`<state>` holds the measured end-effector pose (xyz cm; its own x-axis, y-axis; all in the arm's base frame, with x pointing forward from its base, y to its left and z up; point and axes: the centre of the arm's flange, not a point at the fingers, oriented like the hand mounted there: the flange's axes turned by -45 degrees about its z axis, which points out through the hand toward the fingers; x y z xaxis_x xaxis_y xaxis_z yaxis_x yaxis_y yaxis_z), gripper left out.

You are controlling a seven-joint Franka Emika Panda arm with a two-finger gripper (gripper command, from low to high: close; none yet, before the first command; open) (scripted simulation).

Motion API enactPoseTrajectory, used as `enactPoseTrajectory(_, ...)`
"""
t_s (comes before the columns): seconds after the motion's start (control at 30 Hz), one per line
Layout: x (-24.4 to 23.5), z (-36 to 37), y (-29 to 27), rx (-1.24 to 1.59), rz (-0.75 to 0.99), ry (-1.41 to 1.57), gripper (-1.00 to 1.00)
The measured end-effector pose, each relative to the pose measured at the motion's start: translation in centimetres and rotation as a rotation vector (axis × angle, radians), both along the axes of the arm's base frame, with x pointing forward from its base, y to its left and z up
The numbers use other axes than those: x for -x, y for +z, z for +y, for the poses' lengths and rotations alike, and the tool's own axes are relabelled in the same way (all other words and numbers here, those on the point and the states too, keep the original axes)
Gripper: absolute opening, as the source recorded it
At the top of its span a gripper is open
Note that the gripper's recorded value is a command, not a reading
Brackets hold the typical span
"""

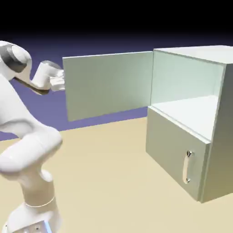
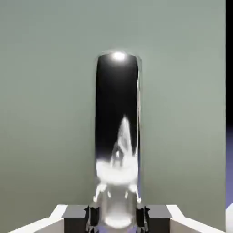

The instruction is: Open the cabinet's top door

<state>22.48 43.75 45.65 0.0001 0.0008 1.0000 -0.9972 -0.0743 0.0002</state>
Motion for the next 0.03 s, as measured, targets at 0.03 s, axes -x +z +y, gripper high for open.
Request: enactPoseTrajectory(0.03,-0.19,0.65,0.00,0.000,0.000,-0.016,-1.00)
